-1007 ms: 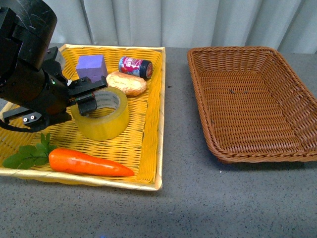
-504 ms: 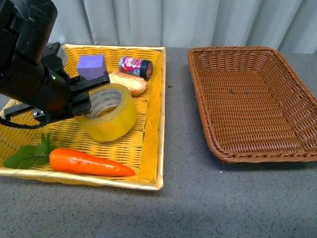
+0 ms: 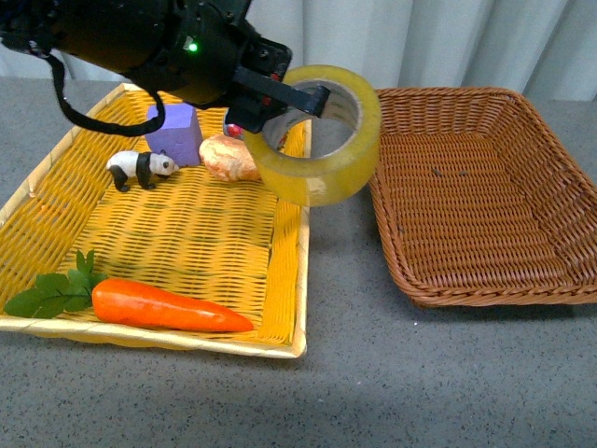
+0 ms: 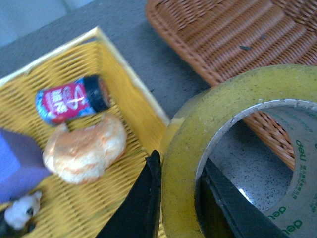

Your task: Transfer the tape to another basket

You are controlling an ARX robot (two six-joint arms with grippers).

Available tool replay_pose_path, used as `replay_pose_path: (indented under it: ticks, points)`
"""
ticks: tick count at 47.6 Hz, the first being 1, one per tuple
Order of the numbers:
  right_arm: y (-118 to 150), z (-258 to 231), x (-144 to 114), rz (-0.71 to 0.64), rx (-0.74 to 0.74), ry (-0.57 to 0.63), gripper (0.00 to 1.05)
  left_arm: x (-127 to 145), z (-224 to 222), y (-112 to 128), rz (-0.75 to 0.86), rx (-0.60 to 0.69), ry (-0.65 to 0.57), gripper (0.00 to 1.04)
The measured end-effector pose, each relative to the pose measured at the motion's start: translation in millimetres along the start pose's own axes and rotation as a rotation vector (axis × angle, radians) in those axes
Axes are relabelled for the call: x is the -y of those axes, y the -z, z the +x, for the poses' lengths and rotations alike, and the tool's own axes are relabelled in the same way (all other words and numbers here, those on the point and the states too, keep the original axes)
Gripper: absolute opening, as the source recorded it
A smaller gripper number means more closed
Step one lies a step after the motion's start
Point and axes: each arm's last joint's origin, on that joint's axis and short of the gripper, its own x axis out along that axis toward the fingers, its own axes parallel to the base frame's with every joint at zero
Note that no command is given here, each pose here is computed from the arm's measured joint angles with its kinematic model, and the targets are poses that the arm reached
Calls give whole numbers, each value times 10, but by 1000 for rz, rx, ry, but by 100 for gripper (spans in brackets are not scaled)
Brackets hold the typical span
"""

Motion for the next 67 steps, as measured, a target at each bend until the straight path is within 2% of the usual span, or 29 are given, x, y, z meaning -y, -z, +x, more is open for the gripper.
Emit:
replay_pose_path:
  ticks: [11, 25, 56, 61, 67]
  points:
    - [0, 0, 0, 0, 0, 0, 96, 352, 108, -329, 293, 111, 156, 16]
    - [0, 0, 0, 0, 0, 0, 96, 611, 154, -440, 506, 188, 246, 16]
    - [0, 0, 0, -1, 0, 1, 96, 631, 153, -461, 562, 202, 241, 16]
    - [8, 2, -23, -127, -175, 109, 96, 629, 153, -460, 564, 202, 240, 16]
    - [-27, 79, -98, -249, -239, 20, 96, 632, 153, -461, 565, 204, 242, 16]
